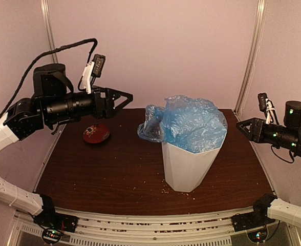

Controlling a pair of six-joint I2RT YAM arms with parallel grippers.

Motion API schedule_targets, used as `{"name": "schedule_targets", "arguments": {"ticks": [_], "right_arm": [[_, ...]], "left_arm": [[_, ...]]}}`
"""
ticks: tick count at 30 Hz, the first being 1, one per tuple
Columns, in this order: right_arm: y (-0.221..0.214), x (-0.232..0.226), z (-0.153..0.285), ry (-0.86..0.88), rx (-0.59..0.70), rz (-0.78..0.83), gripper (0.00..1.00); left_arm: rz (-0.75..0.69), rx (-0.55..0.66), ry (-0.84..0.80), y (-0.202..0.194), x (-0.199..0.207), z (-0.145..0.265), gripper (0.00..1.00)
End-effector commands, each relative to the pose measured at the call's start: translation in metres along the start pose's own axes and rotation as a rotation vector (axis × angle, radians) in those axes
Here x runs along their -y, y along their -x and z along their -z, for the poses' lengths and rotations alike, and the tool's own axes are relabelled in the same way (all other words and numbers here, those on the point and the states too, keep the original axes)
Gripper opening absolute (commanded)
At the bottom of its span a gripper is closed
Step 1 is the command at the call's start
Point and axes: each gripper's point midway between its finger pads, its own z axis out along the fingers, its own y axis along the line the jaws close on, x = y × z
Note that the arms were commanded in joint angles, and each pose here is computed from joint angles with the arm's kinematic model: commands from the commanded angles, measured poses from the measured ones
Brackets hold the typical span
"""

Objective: Put the trash bags into the trash bin

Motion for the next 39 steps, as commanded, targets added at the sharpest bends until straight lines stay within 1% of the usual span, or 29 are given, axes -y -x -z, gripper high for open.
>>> {"name": "schedule_targets", "arguments": {"ticks": [1,4,8,11,13,19,22,25,29,32,36,38,39], "right_arm": [[-0.002,-0.013,-0.011,0.089,-0.015,-0.042,0.40],[-0.011,-0.009,-0.011,0.087,-0.009,-0.045,0.41],[-0.030,-0.010,-0.008,0.138,-0.011,-0.068,0.43],[-0.043,-0.008,-0.005,0.160,-0.013,-0.088,0.45],[-0.051,-0.006,-0.004,0.167,-0.014,-0.094,0.45],[-0.072,0.001,-0.011,0.171,-0.036,-0.107,0.45],[-0.082,0.004,-0.018,0.178,-0.053,-0.103,0.45],[-0.084,0.005,-0.018,0.183,-0.039,-0.098,0.45],[-0.081,0.003,-0.013,0.190,-0.020,-0.100,0.45],[-0.083,0.002,-0.012,0.196,-0.027,-0.097,0.45],[-0.081,0.002,-0.009,0.191,-0.020,-0.086,0.45],[-0.081,0.001,-0.008,0.197,-0.020,-0.086,0.46],[-0.081,0.001,-0.008,0.200,-0.021,-0.084,0.46]], "left_arm": [[-0.005,-0.077,0.105,-0.014,-0.007,-0.029,0.73],[-0.013,-0.080,-0.009,-0.016,0.016,-0.045,0.74],[0.003,-0.146,-0.126,-0.031,0.044,-0.072,0.75],[0.017,-0.162,-0.179,-0.038,0.061,-0.082,0.75],[0.042,-0.138,-0.177,-0.034,0.063,-0.082,0.74],[0.125,-0.003,-0.044,-0.002,0.041,-0.068,0.74],[0.148,0.033,-0.050,0.012,0.044,-0.067,0.74],[0.151,-0.002,-0.106,0.011,0.059,-0.084,0.75],[0.126,-0.076,-0.076,-0.009,0.073,-0.115,0.73],[0.125,-0.110,-0.074,-0.023,0.087,-0.128,0.69],[0.105,-0.116,-0.047,-0.032,0.096,-0.132,0.65],[0.068,-0.099,-0.022,-0.028,0.098,-0.128,0.63],[0.046,-0.075,-0.018,-0.020,0.101,-0.121,0.63]]}}
